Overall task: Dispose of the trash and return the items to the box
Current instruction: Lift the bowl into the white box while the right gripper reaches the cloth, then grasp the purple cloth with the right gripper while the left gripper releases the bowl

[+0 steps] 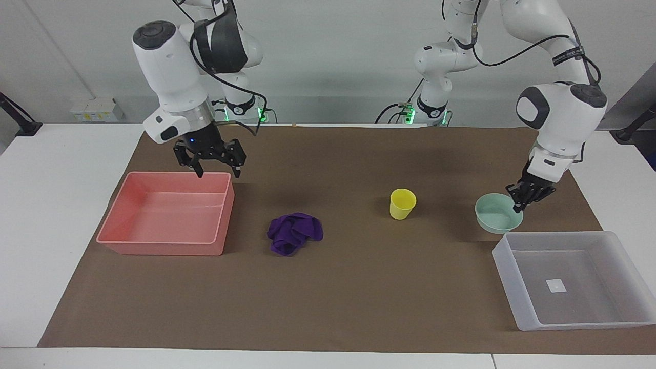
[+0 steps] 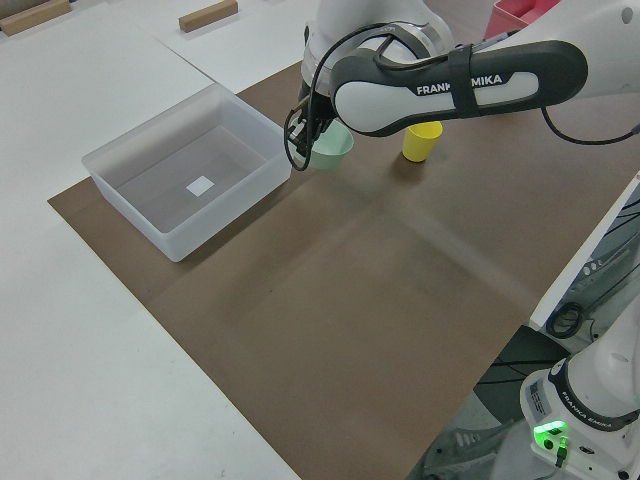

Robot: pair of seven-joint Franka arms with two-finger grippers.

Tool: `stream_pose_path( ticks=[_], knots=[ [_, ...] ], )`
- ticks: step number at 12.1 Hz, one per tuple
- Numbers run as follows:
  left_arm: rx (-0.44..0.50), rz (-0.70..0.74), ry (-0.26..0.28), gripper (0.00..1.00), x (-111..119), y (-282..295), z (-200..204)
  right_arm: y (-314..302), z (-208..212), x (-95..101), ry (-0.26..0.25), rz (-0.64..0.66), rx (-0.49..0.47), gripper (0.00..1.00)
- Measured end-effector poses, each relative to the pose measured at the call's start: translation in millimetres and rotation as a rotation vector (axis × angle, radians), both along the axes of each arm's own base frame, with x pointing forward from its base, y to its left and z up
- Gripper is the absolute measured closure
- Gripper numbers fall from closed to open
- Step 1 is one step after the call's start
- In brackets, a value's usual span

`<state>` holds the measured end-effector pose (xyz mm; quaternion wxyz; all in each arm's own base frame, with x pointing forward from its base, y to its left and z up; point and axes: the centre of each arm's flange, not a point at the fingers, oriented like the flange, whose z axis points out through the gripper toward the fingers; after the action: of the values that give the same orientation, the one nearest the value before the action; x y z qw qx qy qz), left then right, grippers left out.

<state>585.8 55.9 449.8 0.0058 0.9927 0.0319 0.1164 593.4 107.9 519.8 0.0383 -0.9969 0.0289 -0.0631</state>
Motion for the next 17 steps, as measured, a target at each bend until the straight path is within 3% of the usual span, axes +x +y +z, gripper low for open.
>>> stream_pose_path(
  ticks=[3,7,13,17],
  knots=[
    [0.003,0.029,-0.035,0.97,16,24,13,37,-57,14.7,-0.044,0.029,0.009,0.0],
    [0.002,0.056,-0.093,0.97,58,49,33,68,-124,15.7,-0.073,0.068,0.013,0.0],
    [-0.028,0.087,-0.025,0.97,129,90,17,110,-201,1.3,-0.068,0.143,0.008,0.0],
    [-0.042,0.101,0.01,0.97,148,104,-27,106,-226,-4.9,-0.035,0.205,-0.014,0.0]
  ],
)
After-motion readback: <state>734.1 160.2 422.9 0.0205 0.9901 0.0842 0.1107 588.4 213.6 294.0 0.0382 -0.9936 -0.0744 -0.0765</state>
